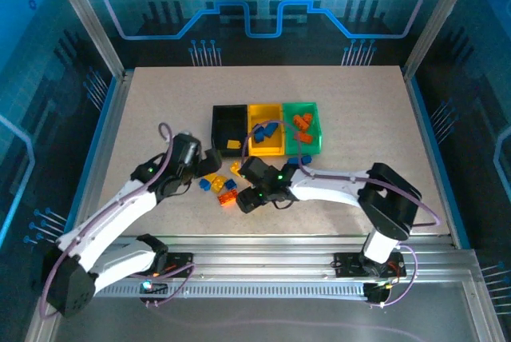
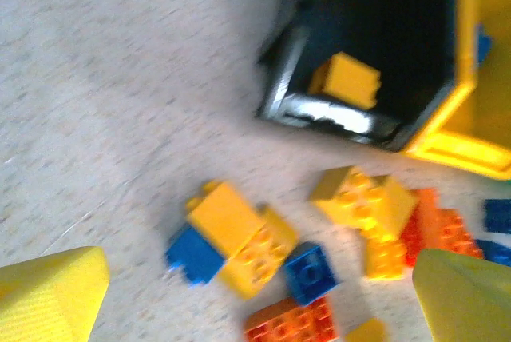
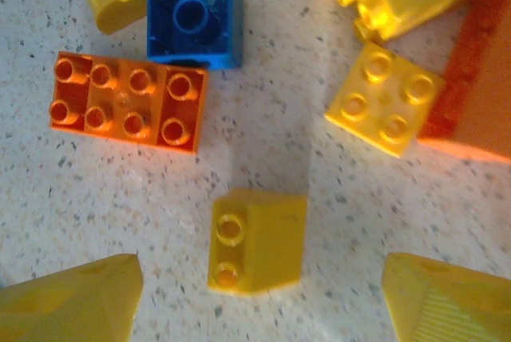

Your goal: Sort the legos into containers by color

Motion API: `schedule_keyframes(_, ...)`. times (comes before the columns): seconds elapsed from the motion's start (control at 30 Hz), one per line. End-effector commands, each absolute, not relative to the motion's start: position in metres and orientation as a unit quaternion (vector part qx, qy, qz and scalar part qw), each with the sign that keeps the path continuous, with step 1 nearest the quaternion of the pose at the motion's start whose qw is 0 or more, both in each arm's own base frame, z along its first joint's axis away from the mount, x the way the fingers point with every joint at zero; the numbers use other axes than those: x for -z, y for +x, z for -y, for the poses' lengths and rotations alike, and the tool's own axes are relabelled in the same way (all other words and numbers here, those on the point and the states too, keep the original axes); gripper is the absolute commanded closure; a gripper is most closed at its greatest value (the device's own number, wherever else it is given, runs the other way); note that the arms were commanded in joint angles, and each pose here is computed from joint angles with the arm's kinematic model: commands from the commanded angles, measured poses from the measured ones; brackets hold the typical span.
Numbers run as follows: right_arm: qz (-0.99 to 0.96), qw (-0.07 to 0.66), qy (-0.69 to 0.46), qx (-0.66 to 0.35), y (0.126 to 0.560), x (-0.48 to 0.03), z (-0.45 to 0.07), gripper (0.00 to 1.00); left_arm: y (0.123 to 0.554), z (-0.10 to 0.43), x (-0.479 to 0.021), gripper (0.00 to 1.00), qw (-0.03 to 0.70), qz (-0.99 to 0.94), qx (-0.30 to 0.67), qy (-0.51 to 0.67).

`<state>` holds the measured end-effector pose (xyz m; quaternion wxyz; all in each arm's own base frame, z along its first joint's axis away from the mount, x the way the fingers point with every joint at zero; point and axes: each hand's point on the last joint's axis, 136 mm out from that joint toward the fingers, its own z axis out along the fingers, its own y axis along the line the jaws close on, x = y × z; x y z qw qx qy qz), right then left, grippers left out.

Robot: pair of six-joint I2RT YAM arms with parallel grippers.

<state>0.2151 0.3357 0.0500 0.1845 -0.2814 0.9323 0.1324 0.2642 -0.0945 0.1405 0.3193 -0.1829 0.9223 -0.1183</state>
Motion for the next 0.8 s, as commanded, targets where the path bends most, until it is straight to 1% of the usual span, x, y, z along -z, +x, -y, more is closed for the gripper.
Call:
schedule_keyframes(0.0,-0.933,0.2,-0.276,-0.114,0.228,-0.046,-0.344,0.27,0.247,0.08,-0.135,0.01,0.317,-0.916,0.117,-0.214)
schedule_keyframes(0.23,-0.943,0.173,-0.272,-0.085,0.224,-0.022,-0.336,0.48,0.238,0.072,-0.132,0.01,0.315,-0.914,0.11,-0.229)
schedule_keyframes(0.3,-0.943,0.169,-0.273,-0.087,0.221,-0.019,-0.336,0.57,0.24,0.073,-0.133,0.01,0.317,-0.913,0.113,-0.232)
schedule_keyframes(0.37,-0.942,0.173,-0.273,-0.094,0.221,-0.022,-0.337,0.63,0.241,0.073,-0.134,0.01,0.318,-0.911,0.115,-0.234)
schedule_keyframes(0.47,-0.938,0.185,-0.273,-0.105,0.222,-0.033,-0.339,0.7,0.241,0.074,-0.134,0.01,0.318,-0.911,0.118,-0.234)
schedule_keyframes(0.53,-0.935,0.196,-0.273,-0.111,0.224,-0.044,-0.34,0.73,0.242,0.074,-0.135,0.01,0.318,-0.911,0.12,-0.233)
schedule_keyframes(0.63,-0.929,0.221,-0.264,-0.135,0.231,-0.07,-0.344,0.75,0.24,0.075,-0.132,0.01,0.315,-0.912,0.122,-0.233)
schedule_keyframes(0.77,-0.918,0.261,-0.247,-0.169,0.257,-0.112,-0.354,0.75,0.238,0.078,-0.128,0.01,0.309,-0.911,0.135,-0.237)
